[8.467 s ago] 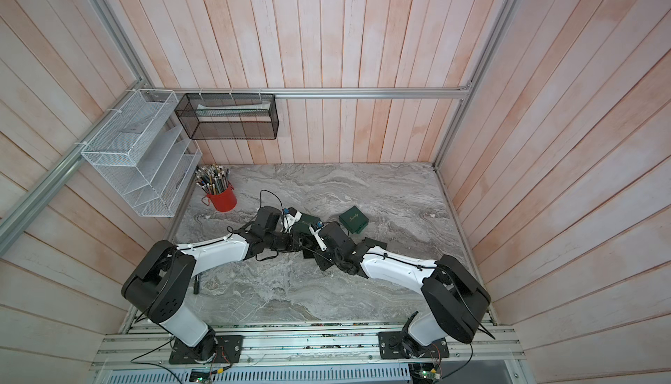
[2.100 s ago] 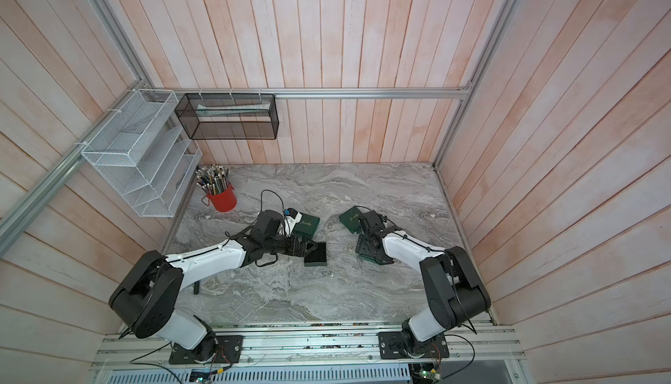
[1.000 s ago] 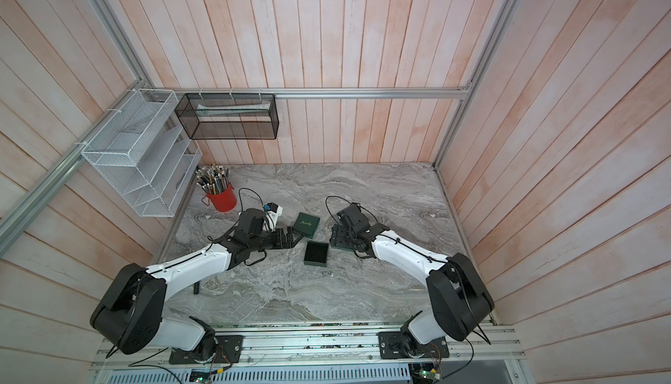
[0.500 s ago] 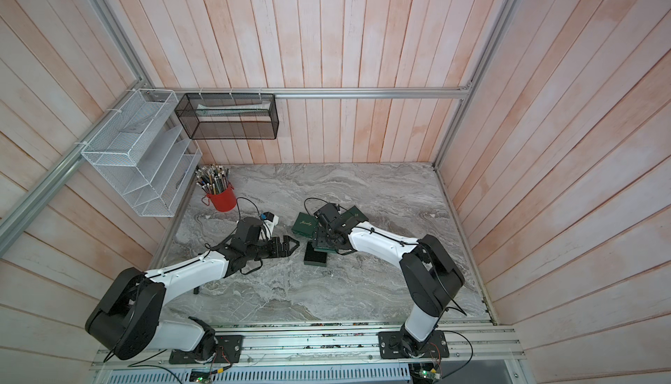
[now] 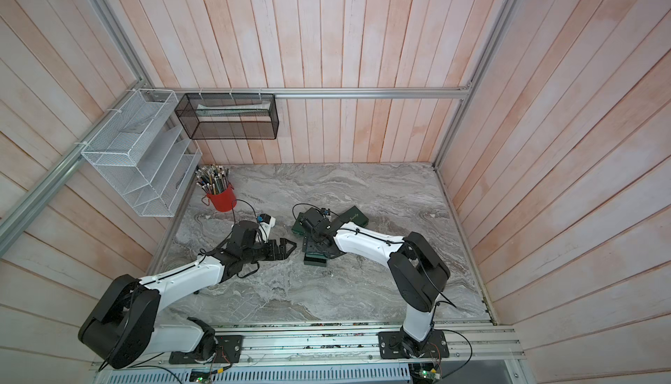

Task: Take the rings out of the lift-off lid box
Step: Close the lid on the jewelry box.

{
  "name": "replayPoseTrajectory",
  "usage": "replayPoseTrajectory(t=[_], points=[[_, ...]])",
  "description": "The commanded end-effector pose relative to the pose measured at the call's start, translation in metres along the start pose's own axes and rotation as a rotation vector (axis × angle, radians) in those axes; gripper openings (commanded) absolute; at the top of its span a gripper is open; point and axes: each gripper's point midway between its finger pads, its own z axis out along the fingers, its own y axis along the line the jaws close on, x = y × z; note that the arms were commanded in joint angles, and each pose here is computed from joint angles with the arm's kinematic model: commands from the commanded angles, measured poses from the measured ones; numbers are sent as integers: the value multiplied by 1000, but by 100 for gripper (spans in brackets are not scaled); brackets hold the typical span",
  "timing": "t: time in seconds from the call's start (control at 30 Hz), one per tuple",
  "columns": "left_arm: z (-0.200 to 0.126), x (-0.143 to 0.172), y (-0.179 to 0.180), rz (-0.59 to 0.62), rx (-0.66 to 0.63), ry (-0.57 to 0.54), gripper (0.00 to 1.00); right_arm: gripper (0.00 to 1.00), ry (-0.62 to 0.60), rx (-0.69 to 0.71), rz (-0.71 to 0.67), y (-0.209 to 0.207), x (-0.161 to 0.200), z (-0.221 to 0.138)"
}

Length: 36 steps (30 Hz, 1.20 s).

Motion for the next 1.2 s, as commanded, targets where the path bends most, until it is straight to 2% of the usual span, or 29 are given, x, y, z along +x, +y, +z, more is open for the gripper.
replayPoseTrajectory(t=[0.0, 0.83, 1.17], points=[[-6, -8, -2, 39, 5, -46, 100, 77, -2, 62, 17, -5, 3, 1], [-7, -3, 4, 39, -14, -52, 100, 78, -35, 87, -36, 7, 5, -4], [-7, -3, 5, 41, -17, -52, 100, 78, -10, 98, -47, 7, 9, 2]])
